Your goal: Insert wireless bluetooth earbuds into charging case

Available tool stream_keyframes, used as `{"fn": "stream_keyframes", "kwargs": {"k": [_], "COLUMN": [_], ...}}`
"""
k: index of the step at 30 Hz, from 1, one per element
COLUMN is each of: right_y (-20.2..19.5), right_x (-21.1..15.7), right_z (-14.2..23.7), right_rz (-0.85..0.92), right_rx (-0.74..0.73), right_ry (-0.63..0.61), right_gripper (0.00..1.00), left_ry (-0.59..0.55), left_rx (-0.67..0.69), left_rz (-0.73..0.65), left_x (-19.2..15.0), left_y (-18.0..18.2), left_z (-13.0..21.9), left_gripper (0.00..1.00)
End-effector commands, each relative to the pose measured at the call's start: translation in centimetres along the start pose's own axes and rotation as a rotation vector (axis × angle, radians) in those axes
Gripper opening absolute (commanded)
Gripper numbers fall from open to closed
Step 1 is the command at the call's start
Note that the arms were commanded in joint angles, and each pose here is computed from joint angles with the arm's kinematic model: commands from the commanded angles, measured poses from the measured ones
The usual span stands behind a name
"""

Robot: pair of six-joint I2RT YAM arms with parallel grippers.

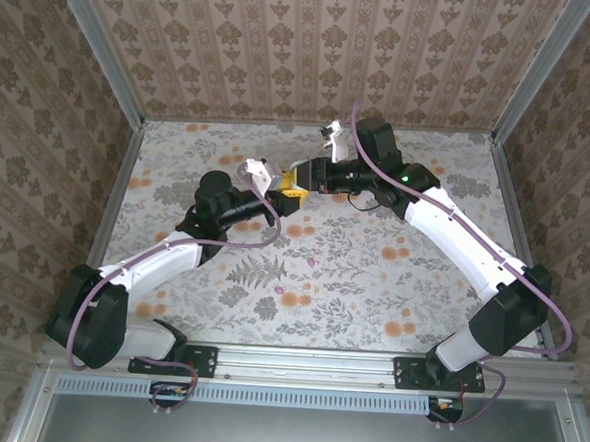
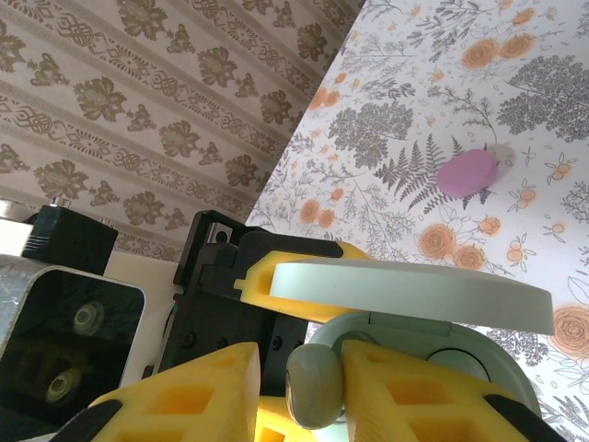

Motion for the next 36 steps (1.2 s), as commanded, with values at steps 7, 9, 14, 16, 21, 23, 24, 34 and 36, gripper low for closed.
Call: {"fn": "stream_keyframes", "kwargs": {"k": [7,9,14,16,21,23,24,34,36], "right_y": [0.04,-0.16,-0.12,-0.05,0.09,0.16,0.2,0.37,0.64], "right_x": [1.2,1.12,1.12,1.19,1.3,1.39,1.45,1.36,1.55], "right_z": [1.25,1.19,1.26,1.4,1.61,1.7,1.77,1.82,2.11], "right_rz": [0.022,0.021,0.018,0.02,0.022,0.023,0.025,0.021,0.031], "right_rx": [-0.051,-0.06,-0.059,-0.06,-0.058,-0.058,-0.058,-0.049,-0.043], "right_ry": [-0.046,-0.045,-0.049,-0.052,-0.063,-0.069,-0.071,-0.068,-0.079], "right_gripper": [0.31,0.3,0.29,0.28,0.3,0.3,0.31,0.31,0.31], "left_ry": [-0.095,-0.094,-0.091,-0.089,-0.095,-0.095,-0.094,-0.095,-0.094], "left_rx": [-0.068,-0.067,-0.066,-0.065,-0.03,-0.03,-0.03,-0.027,-0.028], "left_rz": [-0.054,-0.054,-0.056,-0.055,-0.054,-0.054,-0.053,-0.058,-0.057], "left_x": [3.22,3.17,3.12,3.04,3.06,3.08,3.05,3.08,3.02], "left_y": [-2.01,-1.99,-2.03,-1.99,-1.42,-1.42,-1.41,-1.42,-1.45], "left_z": [0.42,0.42,0.49,0.47,0.46,0.45,0.45,0.57,0.56], "left_gripper": [0.31,0.31,0.31,0.31,0.31,0.31,0.31,0.31,0.31]}}
Point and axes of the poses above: each hand's point on the last joint's axis, 136 mm out from that joint toward the fingers, its own z axis back along the fingers, its own y axis along the line the jaws close on, x = y × z, the point moved 1 cm from there along z, back along the fingers, and after that the axes turned 12 degrees about z, right-handed, at the moved point
